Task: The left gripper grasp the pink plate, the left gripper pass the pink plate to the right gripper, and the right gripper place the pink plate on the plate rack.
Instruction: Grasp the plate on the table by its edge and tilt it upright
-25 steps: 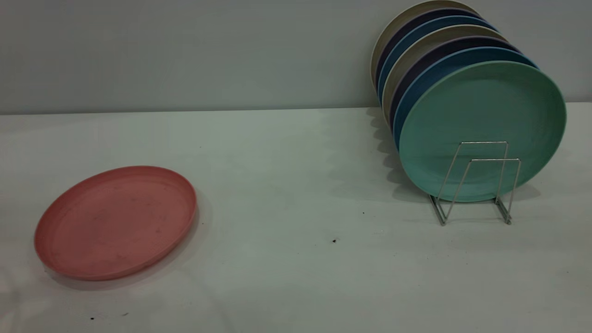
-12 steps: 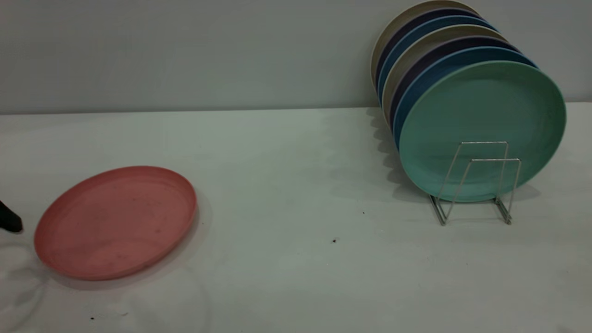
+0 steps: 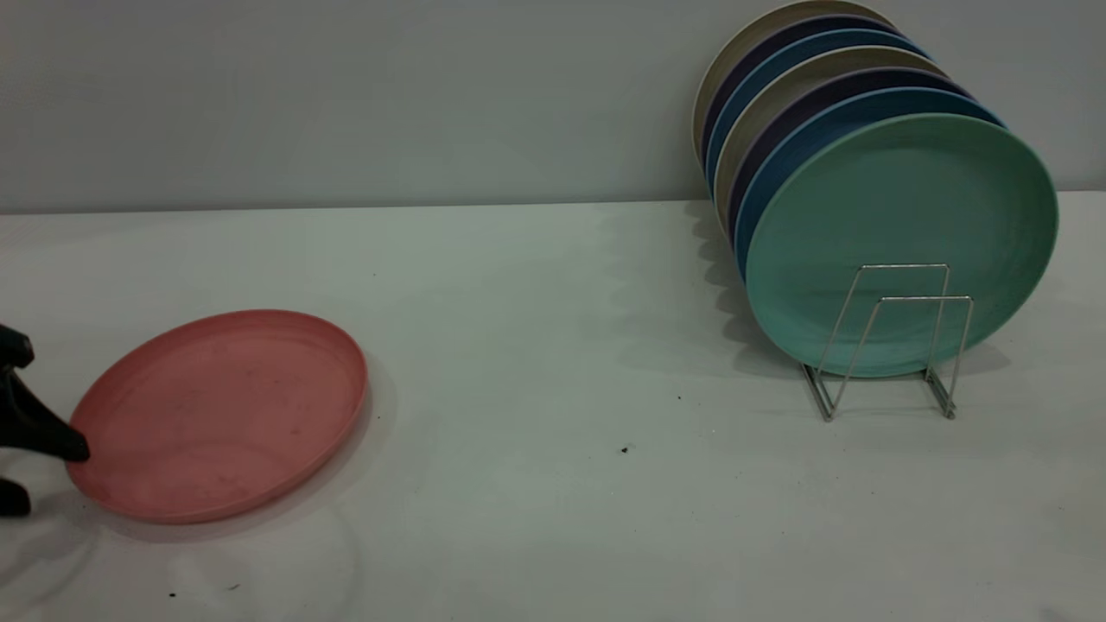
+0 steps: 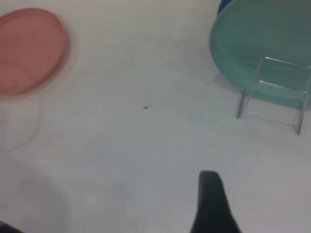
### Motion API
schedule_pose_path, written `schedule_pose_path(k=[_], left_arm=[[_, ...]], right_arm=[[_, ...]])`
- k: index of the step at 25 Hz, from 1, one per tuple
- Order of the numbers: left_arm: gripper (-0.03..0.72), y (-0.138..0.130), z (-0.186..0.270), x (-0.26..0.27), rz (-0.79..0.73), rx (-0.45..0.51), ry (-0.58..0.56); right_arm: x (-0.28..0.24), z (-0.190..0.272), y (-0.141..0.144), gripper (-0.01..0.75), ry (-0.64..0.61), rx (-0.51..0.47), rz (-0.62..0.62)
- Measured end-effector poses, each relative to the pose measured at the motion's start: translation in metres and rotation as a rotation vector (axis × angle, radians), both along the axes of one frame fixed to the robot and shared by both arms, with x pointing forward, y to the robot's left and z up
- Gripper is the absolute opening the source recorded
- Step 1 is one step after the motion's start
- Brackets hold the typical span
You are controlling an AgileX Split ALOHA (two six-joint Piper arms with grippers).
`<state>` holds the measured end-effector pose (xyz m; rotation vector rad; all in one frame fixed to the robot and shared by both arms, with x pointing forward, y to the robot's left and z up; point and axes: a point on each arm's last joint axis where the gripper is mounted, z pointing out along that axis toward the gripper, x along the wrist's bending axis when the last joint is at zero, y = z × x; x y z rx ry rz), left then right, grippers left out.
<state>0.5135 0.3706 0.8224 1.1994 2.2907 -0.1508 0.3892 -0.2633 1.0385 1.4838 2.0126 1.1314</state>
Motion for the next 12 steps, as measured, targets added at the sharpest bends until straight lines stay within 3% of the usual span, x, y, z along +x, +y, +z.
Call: schedule_pose_path(k=[12], left_arm=[[0.499,0.0008,0.0015,0.0038,0.0,0.006,-0.037]], right_arm=[[0.0011,0.0008,-0.0009,0.527,-0.014,-0.003,-0.012]])
